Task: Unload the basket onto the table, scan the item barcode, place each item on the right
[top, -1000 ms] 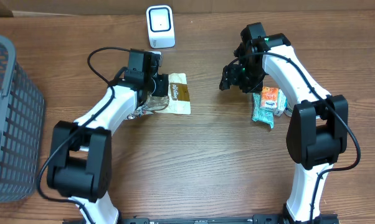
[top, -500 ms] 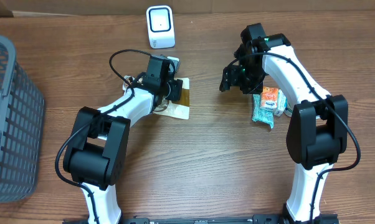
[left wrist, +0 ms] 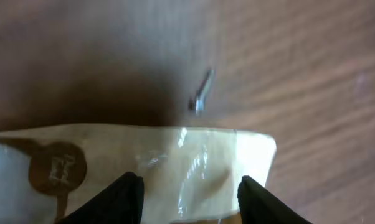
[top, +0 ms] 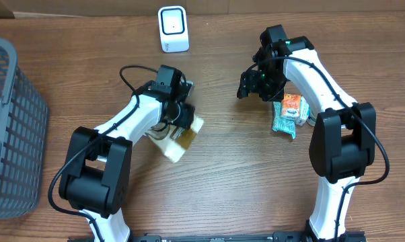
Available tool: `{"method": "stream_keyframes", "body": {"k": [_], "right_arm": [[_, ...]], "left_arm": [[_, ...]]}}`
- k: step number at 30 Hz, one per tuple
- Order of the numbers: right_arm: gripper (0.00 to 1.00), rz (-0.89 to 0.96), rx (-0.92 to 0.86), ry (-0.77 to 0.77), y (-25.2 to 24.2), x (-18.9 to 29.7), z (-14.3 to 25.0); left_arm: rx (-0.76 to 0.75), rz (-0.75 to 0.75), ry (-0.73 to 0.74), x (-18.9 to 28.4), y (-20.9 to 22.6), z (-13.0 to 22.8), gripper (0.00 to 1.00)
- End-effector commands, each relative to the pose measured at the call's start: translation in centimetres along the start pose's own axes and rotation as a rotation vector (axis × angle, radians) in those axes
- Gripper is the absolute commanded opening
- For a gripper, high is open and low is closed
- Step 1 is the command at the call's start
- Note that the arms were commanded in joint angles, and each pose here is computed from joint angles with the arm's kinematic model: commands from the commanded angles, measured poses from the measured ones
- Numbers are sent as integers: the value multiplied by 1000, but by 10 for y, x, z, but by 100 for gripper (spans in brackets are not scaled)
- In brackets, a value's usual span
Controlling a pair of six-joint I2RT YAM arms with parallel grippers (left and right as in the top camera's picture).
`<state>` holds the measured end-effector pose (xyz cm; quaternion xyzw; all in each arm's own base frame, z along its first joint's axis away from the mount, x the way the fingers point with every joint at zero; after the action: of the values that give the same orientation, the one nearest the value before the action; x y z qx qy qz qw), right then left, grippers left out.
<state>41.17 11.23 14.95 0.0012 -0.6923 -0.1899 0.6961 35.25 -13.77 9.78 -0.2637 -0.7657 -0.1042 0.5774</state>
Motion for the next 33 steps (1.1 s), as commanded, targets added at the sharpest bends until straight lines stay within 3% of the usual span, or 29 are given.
{"method": "stream_keyframes", "body": {"k": [1, 8, 12, 14, 18, 20, 22, 24, 33], "right_arm": [[79, 0, 6, 1, 1, -3, -1], [79, 0, 14, 3, 4, -4, 0], [79, -10, 25, 12, 9, -5, 3], [79, -26, 30, 23, 12, -5, 5], [79, -79, 39, 54, 20, -6, 10], [79, -125, 56, 73, 29, -7, 14], [78, -148, 76, 77, 39, -9, 18], [79, -152, 83, 75, 47, -11, 22], [78, -170, 92, 81, 88, -23, 47]], "left_arm": [[-16, 42, 53, 7, -8, 9, 52], [14, 65, 184, 14, -12, 25, 47], [21, 59, 170, 47, -11, 2, 38], [22, 40, 118, 83, -11, -19, 38], [199, -134, 92, 142, 6, -21, 35], [315, -211, 125, 155, 22, -6, 22], [382, -223, 169, 156, 36, 7, 9], [440, -212, 199, 150, 48, 20, 5], [564, -119, 163, 80, 71, 61, 4]]}}
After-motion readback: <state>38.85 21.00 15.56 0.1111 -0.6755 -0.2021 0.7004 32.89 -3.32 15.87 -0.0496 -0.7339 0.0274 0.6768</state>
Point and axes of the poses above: each gripper's point midway between its finger pads, its own x axis back along the fingers, its own y axis along the line the jaws close on, z = x × y, the point moved 9 cm from there along x, back along the fingers, and after that the axes turned 14 degrees about -x, right-handed, at the moved point
